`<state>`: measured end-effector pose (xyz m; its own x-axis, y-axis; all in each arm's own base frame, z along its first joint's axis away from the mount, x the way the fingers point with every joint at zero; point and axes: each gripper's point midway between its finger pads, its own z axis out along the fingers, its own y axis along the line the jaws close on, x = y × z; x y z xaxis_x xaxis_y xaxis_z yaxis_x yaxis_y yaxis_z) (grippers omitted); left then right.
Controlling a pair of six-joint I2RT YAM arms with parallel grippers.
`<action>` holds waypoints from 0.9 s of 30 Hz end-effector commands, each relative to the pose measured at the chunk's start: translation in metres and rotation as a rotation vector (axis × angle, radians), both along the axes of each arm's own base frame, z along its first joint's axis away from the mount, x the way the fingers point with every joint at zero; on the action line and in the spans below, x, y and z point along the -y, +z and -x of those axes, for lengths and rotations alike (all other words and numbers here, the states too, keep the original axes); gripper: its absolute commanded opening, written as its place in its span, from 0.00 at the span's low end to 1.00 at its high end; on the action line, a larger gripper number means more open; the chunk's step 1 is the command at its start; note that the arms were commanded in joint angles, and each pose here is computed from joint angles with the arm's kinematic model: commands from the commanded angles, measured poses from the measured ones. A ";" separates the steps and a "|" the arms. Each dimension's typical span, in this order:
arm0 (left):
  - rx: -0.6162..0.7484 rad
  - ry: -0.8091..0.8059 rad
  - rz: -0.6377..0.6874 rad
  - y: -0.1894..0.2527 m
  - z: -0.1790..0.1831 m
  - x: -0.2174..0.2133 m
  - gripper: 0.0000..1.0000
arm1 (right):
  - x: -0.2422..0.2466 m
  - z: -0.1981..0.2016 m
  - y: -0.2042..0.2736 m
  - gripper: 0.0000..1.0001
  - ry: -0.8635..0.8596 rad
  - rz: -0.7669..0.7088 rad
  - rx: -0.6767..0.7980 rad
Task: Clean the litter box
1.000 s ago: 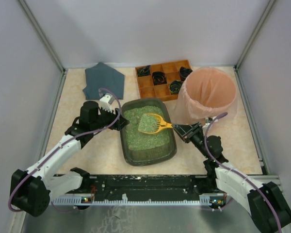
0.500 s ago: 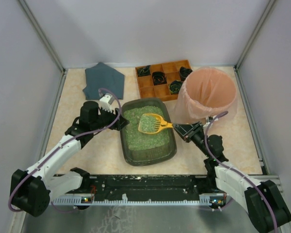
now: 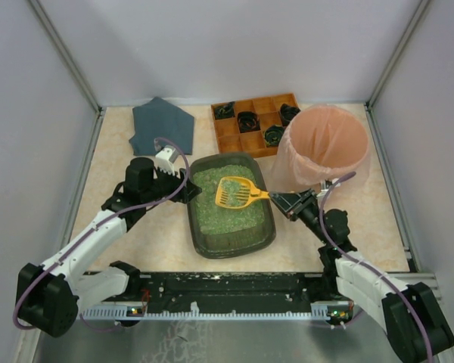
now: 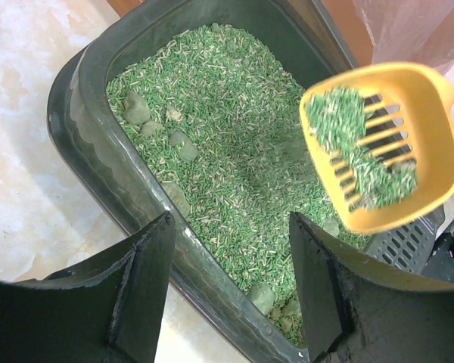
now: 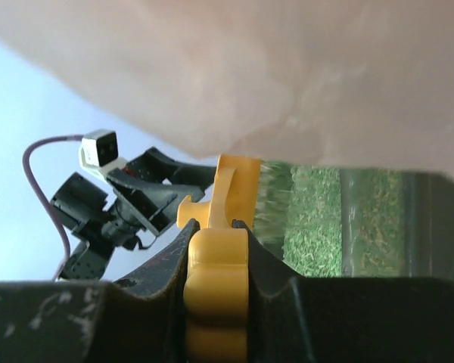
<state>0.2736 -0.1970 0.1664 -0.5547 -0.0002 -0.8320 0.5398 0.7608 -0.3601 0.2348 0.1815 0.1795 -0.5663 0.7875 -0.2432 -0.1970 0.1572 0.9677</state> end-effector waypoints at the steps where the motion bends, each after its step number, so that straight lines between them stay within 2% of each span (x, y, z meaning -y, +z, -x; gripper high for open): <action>1: 0.015 -0.001 0.015 0.004 -0.002 0.002 0.67 | -0.007 0.003 0.032 0.00 0.046 -0.017 0.124; 3: 0.016 0.001 0.010 0.005 -0.003 0.001 0.67 | 0.009 -0.004 0.018 0.00 -0.040 -0.045 0.061; 7: 0.004 0.001 0.010 0.001 -0.002 0.002 0.67 | -0.017 0.004 0.037 0.00 0.078 0.055 0.149; 11: 0.004 -0.003 0.002 0.002 -0.004 0.002 0.67 | 0.009 -0.009 0.026 0.00 -0.052 0.031 0.092; 15: 0.003 -0.007 0.008 0.001 -0.004 0.003 0.67 | -0.010 -0.002 0.034 0.00 0.061 0.097 0.148; 18: 0.004 -0.006 0.002 0.002 -0.005 0.002 0.67 | 0.007 -0.008 0.022 0.00 -0.034 0.052 0.084; 21: -0.001 -0.002 0.004 0.000 -0.004 0.002 0.67 | -0.014 -0.008 0.031 0.00 0.048 0.167 0.101; 24: -0.015 0.017 -0.008 -0.005 -0.007 0.000 0.67 | -0.012 -0.016 0.022 0.00 -0.026 0.299 0.007; 27: -0.062 0.065 -0.050 -0.015 -0.012 -0.007 0.65 | -0.009 -0.023 0.022 0.00 -0.082 0.344 -0.040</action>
<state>0.2767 -0.1959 0.1556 -0.5787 0.0085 -0.8155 0.5206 0.7736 -0.3614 0.2435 0.2001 0.1895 -0.5935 0.6975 -0.4016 -0.1764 0.3741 0.9105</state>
